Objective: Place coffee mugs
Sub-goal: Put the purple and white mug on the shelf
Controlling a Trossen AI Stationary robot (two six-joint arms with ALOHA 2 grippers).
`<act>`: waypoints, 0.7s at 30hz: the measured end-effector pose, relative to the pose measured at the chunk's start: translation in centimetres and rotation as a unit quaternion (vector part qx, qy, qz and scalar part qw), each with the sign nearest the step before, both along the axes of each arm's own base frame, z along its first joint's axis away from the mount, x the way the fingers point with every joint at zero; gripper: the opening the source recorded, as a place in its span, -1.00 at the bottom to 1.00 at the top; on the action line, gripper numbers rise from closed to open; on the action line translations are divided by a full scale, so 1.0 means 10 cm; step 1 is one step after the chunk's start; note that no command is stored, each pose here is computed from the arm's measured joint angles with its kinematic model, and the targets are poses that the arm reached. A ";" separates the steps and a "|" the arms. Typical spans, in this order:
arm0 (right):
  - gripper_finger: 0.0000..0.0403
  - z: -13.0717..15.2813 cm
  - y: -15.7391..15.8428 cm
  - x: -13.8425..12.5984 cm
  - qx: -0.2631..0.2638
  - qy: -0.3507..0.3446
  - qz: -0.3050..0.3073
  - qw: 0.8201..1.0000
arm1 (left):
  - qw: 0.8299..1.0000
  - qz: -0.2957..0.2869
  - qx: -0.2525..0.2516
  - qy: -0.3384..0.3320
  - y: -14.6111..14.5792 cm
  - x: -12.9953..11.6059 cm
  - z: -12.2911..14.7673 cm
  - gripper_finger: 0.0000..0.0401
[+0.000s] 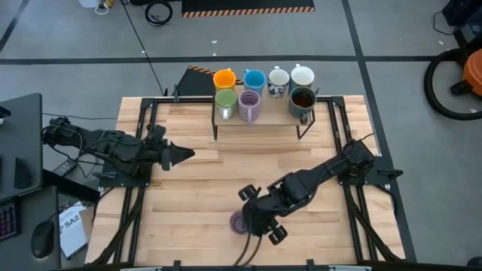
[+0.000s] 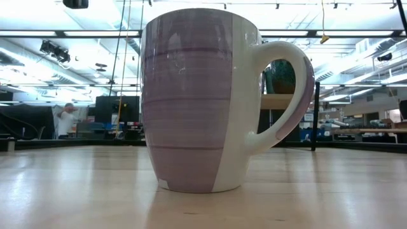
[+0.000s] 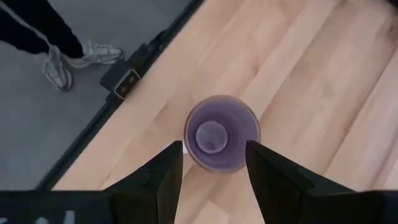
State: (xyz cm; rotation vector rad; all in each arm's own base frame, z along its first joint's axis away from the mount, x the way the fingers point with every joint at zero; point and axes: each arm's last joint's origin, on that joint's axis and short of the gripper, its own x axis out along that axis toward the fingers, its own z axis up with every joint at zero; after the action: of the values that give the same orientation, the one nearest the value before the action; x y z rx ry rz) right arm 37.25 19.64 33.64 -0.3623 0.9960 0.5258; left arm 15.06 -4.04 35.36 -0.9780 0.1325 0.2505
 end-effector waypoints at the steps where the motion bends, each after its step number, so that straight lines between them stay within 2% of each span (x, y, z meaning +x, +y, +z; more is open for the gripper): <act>1: -0.10 -0.01 0.02 0.00 -0.003 -0.006 0.011 1.000 | 1.000 -0.001 -0.002 -0.005 0.00 0.00 0.01 -0.29; 12: -0.10 -0.45 0.15 0.08 -0.072 0.025 0.090 0.993 | 1.000 -0.002 -0.008 -0.023 0.00 0.01 0.04 -0.29; 21: -0.11 -0.80 0.18 0.00 -0.148 0.039 0.220 0.963 | 1.000 0.001 -0.005 -0.016 0.00 0.01 0.03 -0.29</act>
State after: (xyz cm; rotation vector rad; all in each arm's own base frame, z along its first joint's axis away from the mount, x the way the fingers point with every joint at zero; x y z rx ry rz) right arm 37.27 21.48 25.63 -0.8478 1.0767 0.7980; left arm 15.13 -4.07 35.69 -0.9912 0.1026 0.2360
